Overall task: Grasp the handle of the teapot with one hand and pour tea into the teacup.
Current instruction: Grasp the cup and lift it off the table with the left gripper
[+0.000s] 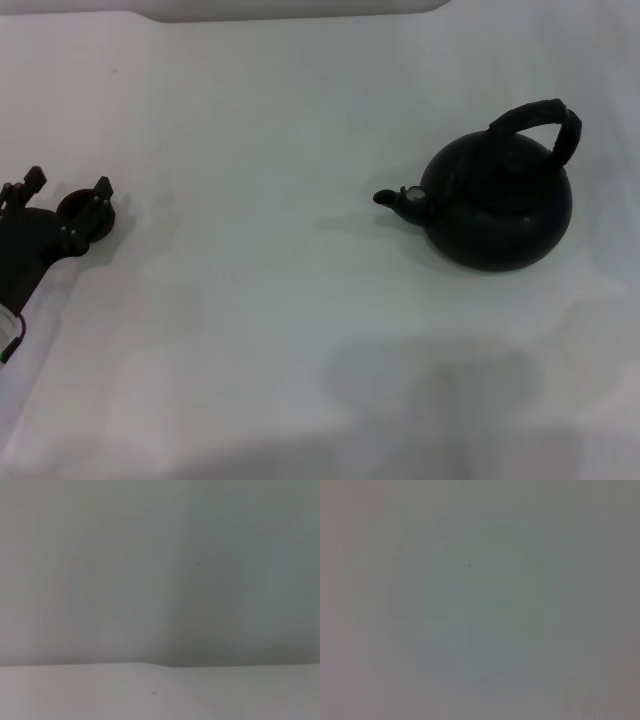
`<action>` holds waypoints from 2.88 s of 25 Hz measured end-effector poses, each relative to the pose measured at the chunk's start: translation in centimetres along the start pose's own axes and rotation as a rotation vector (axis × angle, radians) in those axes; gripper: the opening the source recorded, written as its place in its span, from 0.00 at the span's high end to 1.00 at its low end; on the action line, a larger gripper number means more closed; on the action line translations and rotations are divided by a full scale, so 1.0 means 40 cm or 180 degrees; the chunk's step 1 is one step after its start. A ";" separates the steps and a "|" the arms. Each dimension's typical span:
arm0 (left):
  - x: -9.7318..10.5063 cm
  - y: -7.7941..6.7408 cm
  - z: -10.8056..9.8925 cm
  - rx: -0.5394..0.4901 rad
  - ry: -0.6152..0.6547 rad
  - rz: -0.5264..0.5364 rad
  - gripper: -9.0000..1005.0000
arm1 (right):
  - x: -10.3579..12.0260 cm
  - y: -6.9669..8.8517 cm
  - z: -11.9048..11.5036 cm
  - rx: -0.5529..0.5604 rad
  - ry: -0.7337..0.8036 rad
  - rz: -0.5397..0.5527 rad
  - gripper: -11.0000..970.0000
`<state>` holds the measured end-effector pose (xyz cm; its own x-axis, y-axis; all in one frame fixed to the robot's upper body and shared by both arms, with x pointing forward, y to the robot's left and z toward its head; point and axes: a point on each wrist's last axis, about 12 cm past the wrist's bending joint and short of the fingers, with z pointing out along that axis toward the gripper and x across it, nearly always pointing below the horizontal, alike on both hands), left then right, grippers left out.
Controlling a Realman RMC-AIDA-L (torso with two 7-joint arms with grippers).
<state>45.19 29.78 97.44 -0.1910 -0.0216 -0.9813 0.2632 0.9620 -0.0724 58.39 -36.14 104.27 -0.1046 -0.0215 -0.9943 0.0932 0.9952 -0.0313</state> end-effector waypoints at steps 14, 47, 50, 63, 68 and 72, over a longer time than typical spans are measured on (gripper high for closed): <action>0.004 -0.004 0.016 0.0069 0.0124 0.0060 0.12 | -0.002 0.003 0.004 -0.0006 0.0005 0.0000 0.17; 0.023 -0.005 0.004 0.0045 0.0274 0.0058 0.13 | -0.014 0.004 0.014 -0.0016 -0.0030 -0.0021 0.17; 0.023 -0.006 0.005 0.0056 0.0281 0.0065 0.13 | -0.015 0.001 0.014 -0.0010 -0.0040 -0.0030 0.17; 0.025 -0.013 0.005 0.0112 0.0294 0.0080 0.13 | -0.014 -0.003 0.011 0.0003 -0.0035 -0.0034 0.17; 0.023 -0.018 0.007 0.0153 0.0269 0.0083 0.20 | -0.013 -0.003 0.011 0.0005 -0.0033 -0.0033 0.17; 0.013 -0.035 0.016 0.0341 0.0207 0.0156 0.26 | -0.013 -0.003 0.011 0.0005 -0.0032 -0.0032 0.17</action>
<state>45.34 28.26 96.90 -0.2356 0.0457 -0.9708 0.3725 0.9269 -0.0467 58.86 -36.30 104.76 -0.0955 -0.0323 -0.9949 0.0939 0.9947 -0.0413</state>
